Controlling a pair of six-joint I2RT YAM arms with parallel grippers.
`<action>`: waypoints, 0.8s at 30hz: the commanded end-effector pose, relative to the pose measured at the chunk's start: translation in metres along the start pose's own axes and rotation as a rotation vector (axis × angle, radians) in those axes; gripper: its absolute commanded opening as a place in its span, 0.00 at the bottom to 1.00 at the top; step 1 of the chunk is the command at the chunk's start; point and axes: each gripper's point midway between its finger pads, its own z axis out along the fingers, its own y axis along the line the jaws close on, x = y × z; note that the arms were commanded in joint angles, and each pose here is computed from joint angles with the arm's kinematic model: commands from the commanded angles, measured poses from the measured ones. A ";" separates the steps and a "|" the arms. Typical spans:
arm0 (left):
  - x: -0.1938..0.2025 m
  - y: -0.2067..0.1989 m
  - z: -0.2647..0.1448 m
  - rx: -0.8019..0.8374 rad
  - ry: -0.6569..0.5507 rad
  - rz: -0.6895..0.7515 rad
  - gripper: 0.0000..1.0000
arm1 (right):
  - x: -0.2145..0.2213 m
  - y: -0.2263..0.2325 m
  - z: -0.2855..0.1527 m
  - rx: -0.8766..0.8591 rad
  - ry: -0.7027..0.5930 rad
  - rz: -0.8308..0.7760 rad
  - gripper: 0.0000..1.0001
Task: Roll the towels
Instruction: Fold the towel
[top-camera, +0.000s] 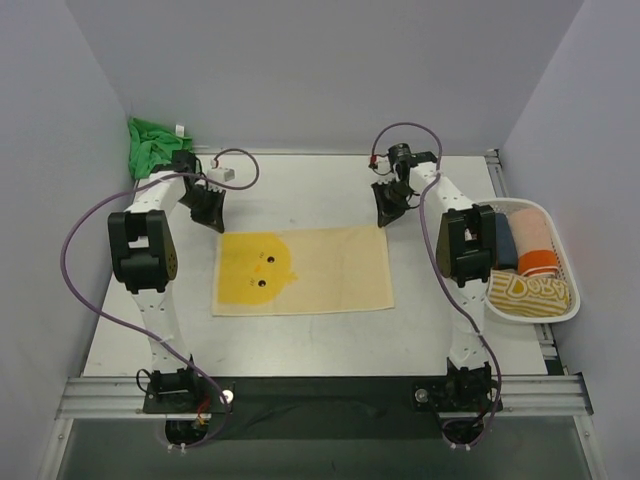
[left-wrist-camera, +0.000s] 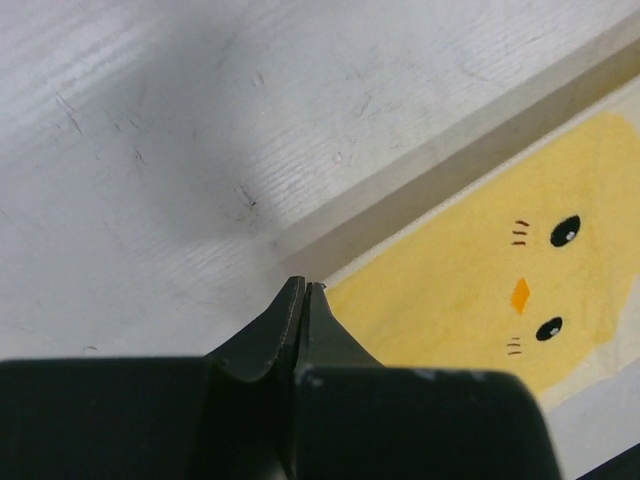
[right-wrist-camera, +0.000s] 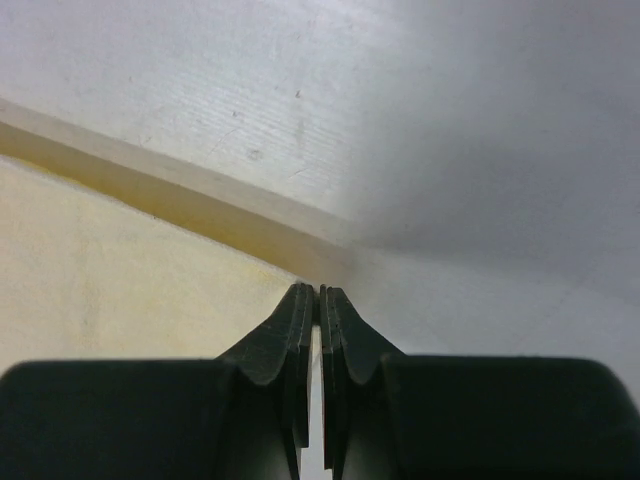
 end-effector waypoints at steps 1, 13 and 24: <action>-0.030 -0.008 -0.026 0.034 -0.092 0.003 0.00 | -0.019 -0.012 -0.036 0.024 -0.074 -0.027 0.00; -0.044 -0.028 -0.066 0.084 -0.187 0.077 0.00 | -0.014 0.005 -0.083 -0.073 -0.146 -0.119 0.00; 0.030 -0.055 -0.084 0.140 -0.081 0.184 0.00 | 0.054 0.034 -0.098 -0.186 -0.047 -0.147 0.00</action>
